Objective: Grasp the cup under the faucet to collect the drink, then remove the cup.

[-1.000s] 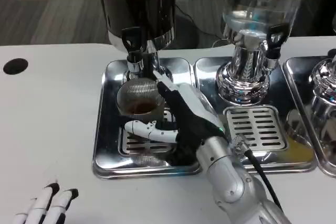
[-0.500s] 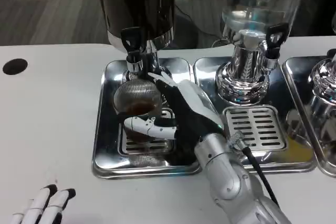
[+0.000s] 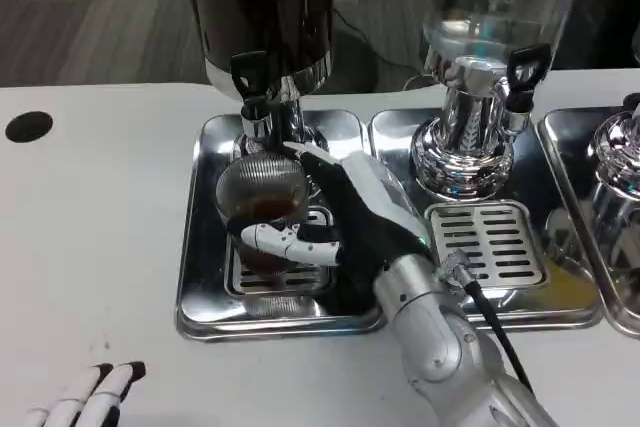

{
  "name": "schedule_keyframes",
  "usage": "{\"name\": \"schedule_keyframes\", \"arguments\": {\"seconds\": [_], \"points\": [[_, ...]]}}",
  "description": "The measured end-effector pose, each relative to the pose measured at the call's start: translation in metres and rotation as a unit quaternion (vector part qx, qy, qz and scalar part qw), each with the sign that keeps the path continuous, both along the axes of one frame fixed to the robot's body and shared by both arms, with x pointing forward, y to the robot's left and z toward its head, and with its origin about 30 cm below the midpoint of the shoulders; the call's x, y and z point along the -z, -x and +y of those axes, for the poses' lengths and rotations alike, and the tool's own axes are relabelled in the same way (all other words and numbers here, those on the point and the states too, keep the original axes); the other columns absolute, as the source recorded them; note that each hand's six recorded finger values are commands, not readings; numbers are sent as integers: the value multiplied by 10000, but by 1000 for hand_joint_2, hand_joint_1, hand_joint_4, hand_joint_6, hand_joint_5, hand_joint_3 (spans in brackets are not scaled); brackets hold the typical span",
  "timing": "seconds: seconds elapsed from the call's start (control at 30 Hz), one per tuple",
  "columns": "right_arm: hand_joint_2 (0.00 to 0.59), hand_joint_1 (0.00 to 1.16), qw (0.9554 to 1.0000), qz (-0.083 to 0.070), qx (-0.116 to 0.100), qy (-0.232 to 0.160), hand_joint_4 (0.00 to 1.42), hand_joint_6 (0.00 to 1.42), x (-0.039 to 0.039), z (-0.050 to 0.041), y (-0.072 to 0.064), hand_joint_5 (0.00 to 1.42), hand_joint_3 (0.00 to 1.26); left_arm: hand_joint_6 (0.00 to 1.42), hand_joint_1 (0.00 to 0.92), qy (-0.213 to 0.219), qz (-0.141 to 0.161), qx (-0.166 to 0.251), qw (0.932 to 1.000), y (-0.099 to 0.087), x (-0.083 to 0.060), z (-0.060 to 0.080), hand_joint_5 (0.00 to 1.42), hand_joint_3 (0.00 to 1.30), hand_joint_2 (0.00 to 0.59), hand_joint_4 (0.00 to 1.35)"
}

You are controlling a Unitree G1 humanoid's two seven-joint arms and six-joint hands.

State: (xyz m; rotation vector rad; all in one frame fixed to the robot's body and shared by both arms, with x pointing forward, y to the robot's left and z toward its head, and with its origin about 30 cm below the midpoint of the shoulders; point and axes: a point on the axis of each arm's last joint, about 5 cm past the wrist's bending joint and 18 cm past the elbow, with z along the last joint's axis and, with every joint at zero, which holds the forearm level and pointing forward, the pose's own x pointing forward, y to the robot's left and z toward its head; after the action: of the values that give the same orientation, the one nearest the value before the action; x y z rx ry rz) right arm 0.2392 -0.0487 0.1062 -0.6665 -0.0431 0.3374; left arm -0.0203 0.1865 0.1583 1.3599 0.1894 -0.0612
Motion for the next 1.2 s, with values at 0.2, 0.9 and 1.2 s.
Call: {"name": "schedule_keyframes", "arguments": {"seconds": [0.2,0.9,1.2], "points": [[138,562,10000,-28,33,-31,258,127,25,-9,24,257,251,457,0,-3,-9,16,10000,-3,-4,-5,207,176,101,143],[138,569,9999,-74,93,-125,300,441,57,-45,71,390,266,468,0,42,59,50,10000,32,-10,-23,243,194,100,166],[138,569,9998,-103,111,-135,312,450,60,-74,93,406,266,470,0,-24,110,86,9999,40,2,-30,246,195,100,167]]}}
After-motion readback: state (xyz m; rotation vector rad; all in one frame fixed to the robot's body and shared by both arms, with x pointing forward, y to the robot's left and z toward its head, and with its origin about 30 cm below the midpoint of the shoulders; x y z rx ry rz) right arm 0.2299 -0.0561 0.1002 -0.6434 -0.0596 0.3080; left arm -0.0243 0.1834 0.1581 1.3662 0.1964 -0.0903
